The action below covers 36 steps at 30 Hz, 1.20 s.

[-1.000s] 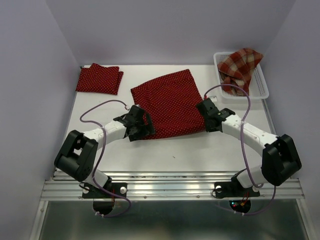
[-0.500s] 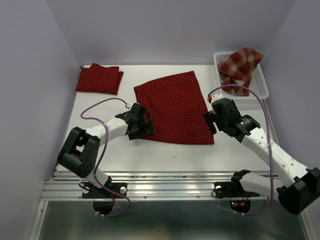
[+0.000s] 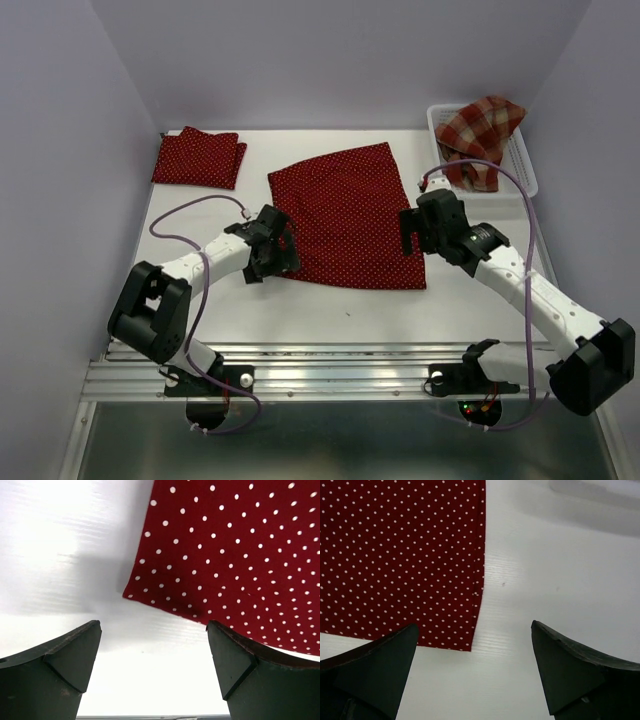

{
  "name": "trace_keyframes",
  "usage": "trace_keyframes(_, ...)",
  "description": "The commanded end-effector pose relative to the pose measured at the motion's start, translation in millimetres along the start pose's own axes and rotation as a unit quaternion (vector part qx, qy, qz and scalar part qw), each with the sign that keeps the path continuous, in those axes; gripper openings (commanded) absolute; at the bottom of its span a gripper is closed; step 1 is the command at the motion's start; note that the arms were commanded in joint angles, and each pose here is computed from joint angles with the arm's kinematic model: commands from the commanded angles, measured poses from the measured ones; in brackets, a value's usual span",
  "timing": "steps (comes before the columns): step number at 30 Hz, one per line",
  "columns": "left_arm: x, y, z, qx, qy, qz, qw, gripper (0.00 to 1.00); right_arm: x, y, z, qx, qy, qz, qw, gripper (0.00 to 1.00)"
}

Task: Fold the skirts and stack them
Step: Flatten the skirt out, then fold the skirt

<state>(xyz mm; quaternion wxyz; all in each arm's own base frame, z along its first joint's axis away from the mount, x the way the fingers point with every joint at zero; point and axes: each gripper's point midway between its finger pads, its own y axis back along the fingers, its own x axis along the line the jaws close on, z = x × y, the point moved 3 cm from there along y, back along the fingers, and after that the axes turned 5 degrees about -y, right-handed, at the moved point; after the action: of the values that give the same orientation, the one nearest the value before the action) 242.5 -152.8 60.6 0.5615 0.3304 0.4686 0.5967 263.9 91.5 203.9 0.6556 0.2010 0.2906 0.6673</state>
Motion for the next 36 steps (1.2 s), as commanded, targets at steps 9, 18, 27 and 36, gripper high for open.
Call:
trace_keyframes(9,16.1,9.9,14.6,-0.031,0.080,-0.032,0.996,0.99,17.3,-24.7,-46.7,0.041,-0.281,-0.030,0.958,1.00)
trace_keyframes(18,12.1,-16.9,10.6,0.003,0.083,-0.072,0.994,0.83,13.9,-51.8,-94.2,0.092,-0.323,-0.069,0.939,0.88)
trace_keyframes(27,13.1,-23.0,-8.0,0.046,0.051,-0.084,0.994,0.16,18.0,-65.1,-125.8,0.119,-0.371,-0.052,0.919,0.67)
trace_keyframes(36,12.4,-15.2,-9.8,0.055,0.033,-0.092,0.994,0.00,22.4,-73.3,-141.8,0.129,-0.379,-0.039,0.916,0.26)
